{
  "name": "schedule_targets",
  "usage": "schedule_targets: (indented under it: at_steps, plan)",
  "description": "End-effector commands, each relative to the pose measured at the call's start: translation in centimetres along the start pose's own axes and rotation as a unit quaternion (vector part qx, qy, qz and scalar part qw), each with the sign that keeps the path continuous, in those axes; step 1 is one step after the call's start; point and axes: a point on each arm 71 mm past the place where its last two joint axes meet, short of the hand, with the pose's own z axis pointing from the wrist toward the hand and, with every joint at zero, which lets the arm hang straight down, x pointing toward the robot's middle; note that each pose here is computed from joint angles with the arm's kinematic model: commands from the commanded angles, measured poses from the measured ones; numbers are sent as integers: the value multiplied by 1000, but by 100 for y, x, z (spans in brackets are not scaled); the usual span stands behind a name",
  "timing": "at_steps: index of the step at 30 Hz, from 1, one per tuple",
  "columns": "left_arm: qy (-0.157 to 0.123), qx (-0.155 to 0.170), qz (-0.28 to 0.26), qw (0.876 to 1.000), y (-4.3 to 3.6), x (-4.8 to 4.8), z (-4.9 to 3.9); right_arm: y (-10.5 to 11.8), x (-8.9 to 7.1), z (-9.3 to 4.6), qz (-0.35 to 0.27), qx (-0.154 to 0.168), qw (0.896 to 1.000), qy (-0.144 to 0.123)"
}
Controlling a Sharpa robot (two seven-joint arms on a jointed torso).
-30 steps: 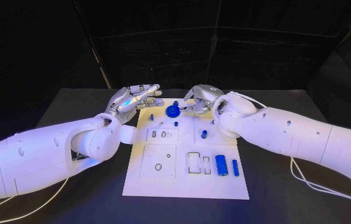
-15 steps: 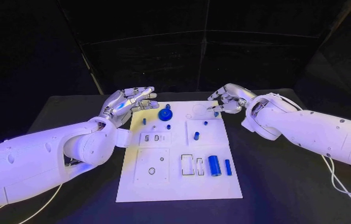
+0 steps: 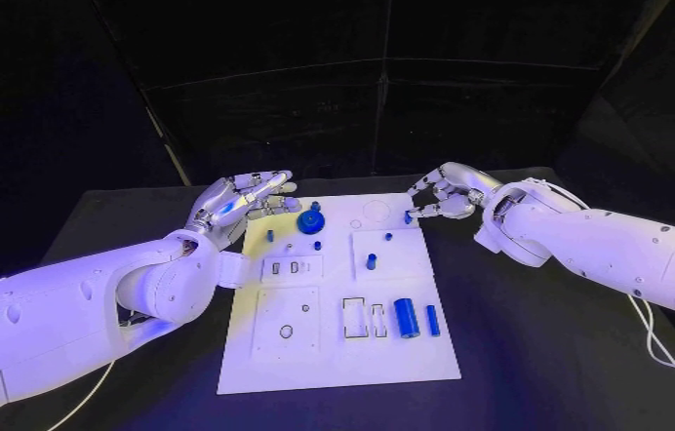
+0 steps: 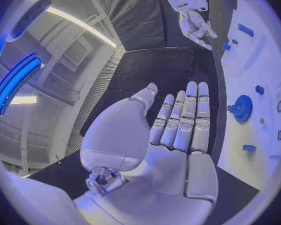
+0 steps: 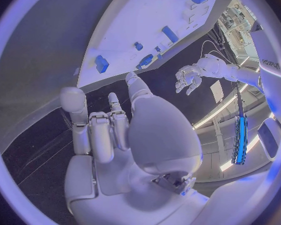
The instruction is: Assemble the parts on the task board
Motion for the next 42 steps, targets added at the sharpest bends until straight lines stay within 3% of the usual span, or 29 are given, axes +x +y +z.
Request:
schedule_targets:
  at_steps: [1, 22, 42]
  plan:
    - [9, 2, -2, 1000, 1, 13, 4, -9, -3, 27, -9, -6, 1000, -1]
    - [9, 2, -2, 1000, 16, 17, 20, -132, 193, 106, -17, 17, 999, 40]
    - [8, 2, -2, 1000, 19, 7, 28, -175, 249, 165, -19, 27, 999, 44]
